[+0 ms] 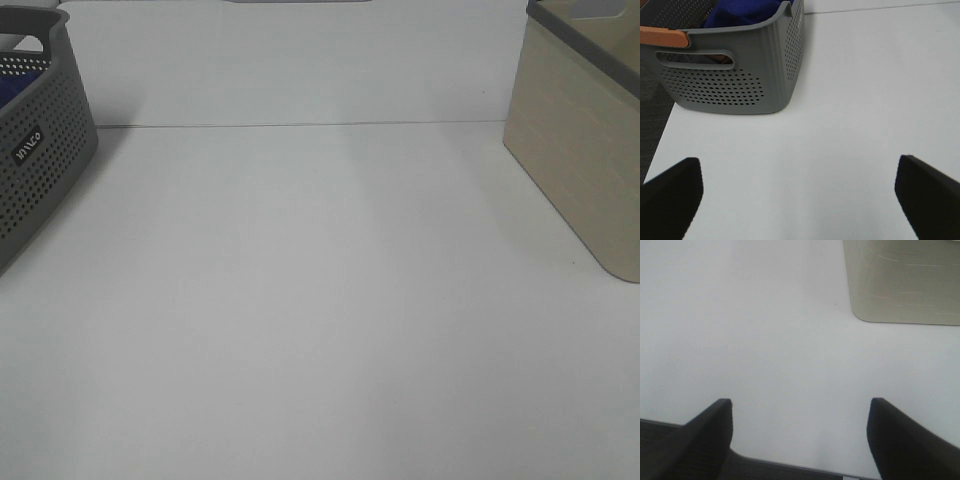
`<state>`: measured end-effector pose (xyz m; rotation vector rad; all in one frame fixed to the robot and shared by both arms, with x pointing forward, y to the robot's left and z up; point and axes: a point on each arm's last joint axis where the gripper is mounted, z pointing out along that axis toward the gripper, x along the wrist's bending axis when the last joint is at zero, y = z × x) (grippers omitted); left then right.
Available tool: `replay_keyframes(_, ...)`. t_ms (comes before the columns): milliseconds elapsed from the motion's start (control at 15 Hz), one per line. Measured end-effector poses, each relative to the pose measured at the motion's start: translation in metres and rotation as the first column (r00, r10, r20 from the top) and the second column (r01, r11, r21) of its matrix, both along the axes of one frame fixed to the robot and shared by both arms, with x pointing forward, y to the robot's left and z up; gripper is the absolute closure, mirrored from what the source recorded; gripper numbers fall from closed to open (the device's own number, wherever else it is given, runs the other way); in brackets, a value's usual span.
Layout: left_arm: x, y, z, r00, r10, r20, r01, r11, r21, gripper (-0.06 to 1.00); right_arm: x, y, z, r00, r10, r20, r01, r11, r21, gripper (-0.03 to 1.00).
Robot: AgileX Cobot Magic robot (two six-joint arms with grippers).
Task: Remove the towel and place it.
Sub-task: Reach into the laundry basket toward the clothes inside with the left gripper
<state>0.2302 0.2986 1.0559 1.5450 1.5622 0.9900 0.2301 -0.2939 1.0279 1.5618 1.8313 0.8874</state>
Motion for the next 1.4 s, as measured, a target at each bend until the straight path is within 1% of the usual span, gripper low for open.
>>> replay_keyframes(1400,0.0,0.0,0.0,1.0,0.0,0.0,0.0,1.0,0.0,-0.05,0.0,0.0,0.0,1.0,0.0,0.0,0.0,1.0,0.0,0.23)
